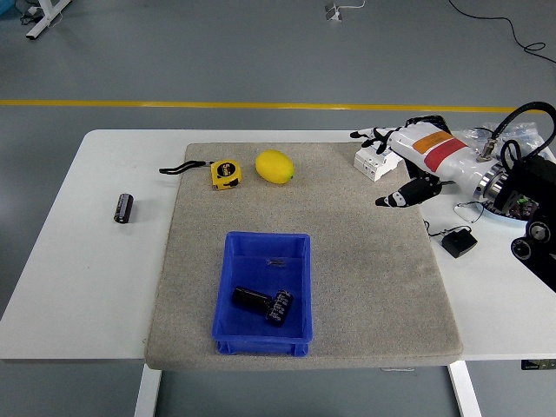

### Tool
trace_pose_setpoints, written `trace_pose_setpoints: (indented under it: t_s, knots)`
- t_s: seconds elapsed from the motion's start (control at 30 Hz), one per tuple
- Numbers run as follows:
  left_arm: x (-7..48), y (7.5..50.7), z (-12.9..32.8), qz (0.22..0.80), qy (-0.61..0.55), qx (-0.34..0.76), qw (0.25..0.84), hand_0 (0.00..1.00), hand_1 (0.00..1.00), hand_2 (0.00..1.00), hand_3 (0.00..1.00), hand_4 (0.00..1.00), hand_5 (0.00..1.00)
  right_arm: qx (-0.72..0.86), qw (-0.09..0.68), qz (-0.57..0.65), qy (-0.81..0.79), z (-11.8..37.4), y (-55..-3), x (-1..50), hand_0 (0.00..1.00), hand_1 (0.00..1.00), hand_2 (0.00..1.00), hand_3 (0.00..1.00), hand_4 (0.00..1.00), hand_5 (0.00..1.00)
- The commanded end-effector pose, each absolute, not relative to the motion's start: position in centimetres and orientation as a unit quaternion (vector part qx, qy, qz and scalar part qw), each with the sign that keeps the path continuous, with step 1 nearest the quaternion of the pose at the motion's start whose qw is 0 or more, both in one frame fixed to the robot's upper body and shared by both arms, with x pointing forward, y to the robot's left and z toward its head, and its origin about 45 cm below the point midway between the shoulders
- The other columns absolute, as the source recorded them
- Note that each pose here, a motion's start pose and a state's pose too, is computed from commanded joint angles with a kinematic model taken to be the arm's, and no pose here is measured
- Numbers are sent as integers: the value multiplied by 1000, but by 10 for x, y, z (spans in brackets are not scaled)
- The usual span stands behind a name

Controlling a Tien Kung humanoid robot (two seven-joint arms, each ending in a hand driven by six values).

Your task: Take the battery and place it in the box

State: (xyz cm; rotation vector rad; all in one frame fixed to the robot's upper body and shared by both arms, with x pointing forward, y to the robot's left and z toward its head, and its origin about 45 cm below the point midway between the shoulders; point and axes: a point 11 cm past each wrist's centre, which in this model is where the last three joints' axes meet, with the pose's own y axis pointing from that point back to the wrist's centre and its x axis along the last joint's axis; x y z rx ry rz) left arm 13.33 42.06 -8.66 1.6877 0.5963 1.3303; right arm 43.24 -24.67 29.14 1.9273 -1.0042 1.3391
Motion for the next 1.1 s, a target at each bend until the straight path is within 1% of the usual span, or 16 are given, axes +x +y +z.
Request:
trace_pose_setpoints:
  t_s: [0.17,0.2,0.37,0.4,0.57,0.6,0.77,0.8,0.83,0.93,1.0,1.1]
  knots:
    - [130,420,-88,535,242,680,439,609,547,604,615,616,670,767,252,384,-449,282,-282,424,660,699,819,876,998,640]
    - [129,419,-88,534,243,680,439,611,551,610,616,616,669,775,246,359,-459,278,-288,421,754,778,864,908,998,872]
    - [125,417,-90,533,246,680,439,611,551,610,616,616,669,797,181,240,-524,265,-316,405,754,778,864,908,998,872]
    - [124,417,-91,533,247,680,438,610,551,610,616,616,669,797,163,216,-540,262,-322,402,771,800,869,909,998,949]
    - [119,415,-93,532,251,680,438,610,551,610,616,616,669,785,75,113,-605,251,-349,382,771,800,869,909,998,949]
    - [118,414,-93,532,251,680,438,611,551,613,617,616,673,781,58,89,-616,247,-355,378,813,820,874,938,998,977]
    - [119,413,-93,529,249,681,441,611,551,613,617,616,673,752,-33,-9,-658,234,-376,360,813,820,874,938,998,977]
    - [119,413,-93,529,249,681,441,611,553,613,616,616,673,745,-52,-27,-665,232,-380,356,852,842,881,949,998,993]
    - [119,413,-93,530,249,680,441,611,553,613,616,616,673,738,-65,-38,-671,231,-383,353,852,842,881,949,998,993]
    - [119,412,-94,534,252,678,439,611,553,613,616,616,673,719,-84,-53,-688,224,-391,343,852,842,881,949,998,993]
    - [118,412,-94,535,252,676,438,611,553,614,616,615,672,712,-86,-57,-695,220,-395,338,871,856,889,946,998,998]
    - [118,413,-94,537,252,675,438,611,553,614,616,615,672,703,-82,-63,-704,212,-398,331,871,856,889,946,998,998]
